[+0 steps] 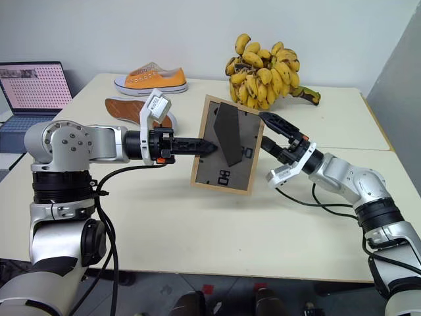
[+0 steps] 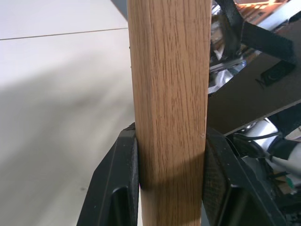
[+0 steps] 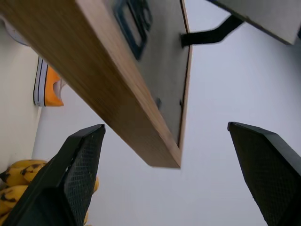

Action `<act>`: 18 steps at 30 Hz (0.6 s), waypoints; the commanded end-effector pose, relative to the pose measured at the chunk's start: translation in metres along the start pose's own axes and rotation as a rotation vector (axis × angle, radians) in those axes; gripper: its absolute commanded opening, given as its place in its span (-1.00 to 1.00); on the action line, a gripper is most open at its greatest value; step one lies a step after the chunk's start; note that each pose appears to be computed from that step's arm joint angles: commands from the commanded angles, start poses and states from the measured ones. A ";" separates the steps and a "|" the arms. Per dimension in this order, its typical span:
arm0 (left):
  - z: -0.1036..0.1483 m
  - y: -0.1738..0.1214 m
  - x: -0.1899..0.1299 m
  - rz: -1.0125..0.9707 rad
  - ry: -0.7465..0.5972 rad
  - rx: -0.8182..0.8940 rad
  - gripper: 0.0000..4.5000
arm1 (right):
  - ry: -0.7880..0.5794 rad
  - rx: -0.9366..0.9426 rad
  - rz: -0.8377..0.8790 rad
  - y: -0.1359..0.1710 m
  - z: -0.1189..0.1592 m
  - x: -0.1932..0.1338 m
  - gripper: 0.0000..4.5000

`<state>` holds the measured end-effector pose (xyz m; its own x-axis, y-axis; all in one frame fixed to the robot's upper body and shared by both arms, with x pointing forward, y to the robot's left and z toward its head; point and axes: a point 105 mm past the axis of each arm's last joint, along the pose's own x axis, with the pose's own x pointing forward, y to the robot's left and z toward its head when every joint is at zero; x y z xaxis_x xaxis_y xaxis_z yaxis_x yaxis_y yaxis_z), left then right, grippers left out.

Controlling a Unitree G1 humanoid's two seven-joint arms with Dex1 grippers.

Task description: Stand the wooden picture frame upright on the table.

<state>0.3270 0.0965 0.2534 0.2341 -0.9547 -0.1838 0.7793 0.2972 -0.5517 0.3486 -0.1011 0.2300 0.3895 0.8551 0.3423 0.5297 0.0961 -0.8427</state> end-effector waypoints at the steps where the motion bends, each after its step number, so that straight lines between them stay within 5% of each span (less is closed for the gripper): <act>1: 0.013 -0.024 -0.001 -0.074 -0.020 0.069 -0.41 | -0.029 -0.031 -0.037 -0.005 0.000 0.005 0.95; 7: 0.011 -0.025 0.000 -0.073 -0.012 0.073 -0.41 | -0.032 -0.041 -0.048 -0.007 -0.006 0.007 0.95; 18: 0.010 -0.022 -0.002 -0.053 -0.012 0.070 -0.41 | -0.050 -0.054 -0.033 -0.008 -0.008 0.002 -0.07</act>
<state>0.3227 0.0936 0.2543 0.2219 -0.9537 -0.2032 0.7772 0.2988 -0.5538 0.3538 -0.1060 0.2320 0.3590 0.8677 0.3438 0.5548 0.0978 -0.8262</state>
